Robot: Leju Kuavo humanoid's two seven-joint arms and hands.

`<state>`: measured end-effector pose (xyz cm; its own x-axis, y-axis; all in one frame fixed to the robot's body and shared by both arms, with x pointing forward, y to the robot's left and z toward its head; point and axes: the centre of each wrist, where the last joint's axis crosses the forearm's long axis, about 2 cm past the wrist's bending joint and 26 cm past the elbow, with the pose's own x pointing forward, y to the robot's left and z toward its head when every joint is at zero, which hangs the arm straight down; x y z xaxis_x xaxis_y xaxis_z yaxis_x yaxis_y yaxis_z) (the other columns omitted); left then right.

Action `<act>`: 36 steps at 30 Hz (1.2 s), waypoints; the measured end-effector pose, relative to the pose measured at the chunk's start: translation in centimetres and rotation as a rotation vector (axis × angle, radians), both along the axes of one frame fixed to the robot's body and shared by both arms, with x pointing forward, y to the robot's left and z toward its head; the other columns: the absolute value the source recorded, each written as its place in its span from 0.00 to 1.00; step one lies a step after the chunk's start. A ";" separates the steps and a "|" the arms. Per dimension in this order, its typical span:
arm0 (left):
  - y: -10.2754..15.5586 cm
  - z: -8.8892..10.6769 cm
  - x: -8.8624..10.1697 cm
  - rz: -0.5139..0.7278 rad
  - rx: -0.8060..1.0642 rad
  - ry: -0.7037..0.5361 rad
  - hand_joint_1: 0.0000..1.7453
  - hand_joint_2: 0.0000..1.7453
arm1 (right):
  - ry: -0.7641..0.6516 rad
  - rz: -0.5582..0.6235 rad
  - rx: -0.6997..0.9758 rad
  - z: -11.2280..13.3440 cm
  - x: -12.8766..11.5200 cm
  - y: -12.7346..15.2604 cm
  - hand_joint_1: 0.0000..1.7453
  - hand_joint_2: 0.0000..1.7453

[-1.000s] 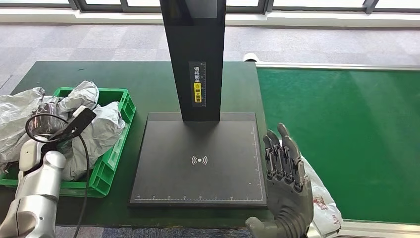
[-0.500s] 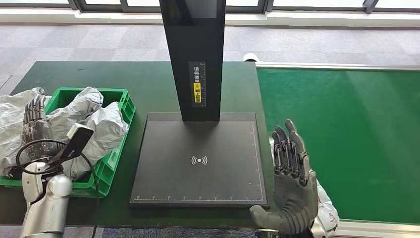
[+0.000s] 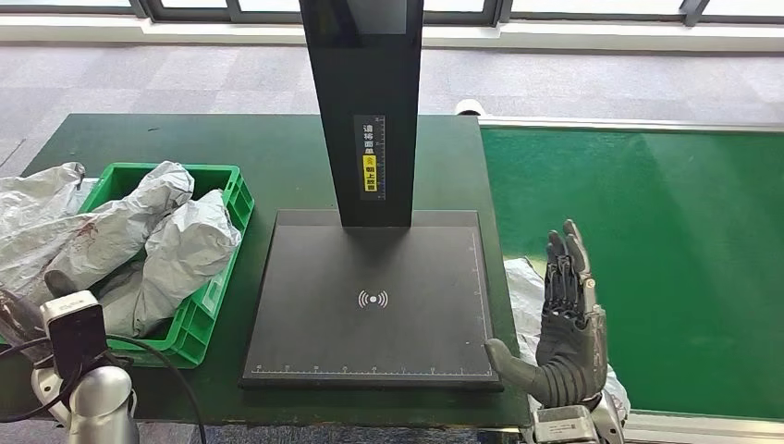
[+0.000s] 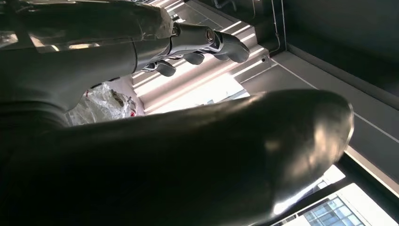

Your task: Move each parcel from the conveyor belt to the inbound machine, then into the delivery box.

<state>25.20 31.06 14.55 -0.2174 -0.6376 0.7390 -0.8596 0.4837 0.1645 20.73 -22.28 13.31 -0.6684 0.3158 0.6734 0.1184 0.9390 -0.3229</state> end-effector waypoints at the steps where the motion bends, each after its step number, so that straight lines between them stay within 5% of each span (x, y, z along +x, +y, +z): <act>1: -0.1 0.0 -0.2 0.001 -0.009 -0.008 0.00 0.00 | 0.013 -0.014 -0.001 -0.3 0.0 -0.2 0.00 1.00; 5: -0.3 -0.1 -1.0 -0.044 -0.109 -0.118 0.00 0.00 | 0.130 -0.131 -0.077 -1.7 0.2 -0.8 0.00 1.00; 10: -2.3 0.3 -2.9 -0.301 -0.222 -0.236 0.00 0.00 | 0.420 -0.455 -0.282 -5.4 0.9 -3.8 0.00 1.00; 13: -4.2 1.2 -3.2 -0.420 -0.213 -0.258 0.00 0.00 | 0.591 -0.547 -0.393 -7.7 0.7 -5.4 0.00 1.00; 22: -7.1 2.3 -3.4 -0.575 -0.190 -0.276 0.00 0.00 | 0.860 -0.574 -0.511 -11.2 -0.4 -6.4 0.00 1.00; 36: -8.3 1.2 -2.4 -0.639 -0.143 -0.198 0.00 0.00 | 1.145 -0.462 -0.602 -14.4 -2.8 -6.2 0.00 1.00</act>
<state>22.76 22.79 15.71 -0.6584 -0.2382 0.7140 -0.4056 0.9114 -0.0700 17.89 -28.47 -1.12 0.4076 0.7929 0.4529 -0.2269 0.5684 -0.7908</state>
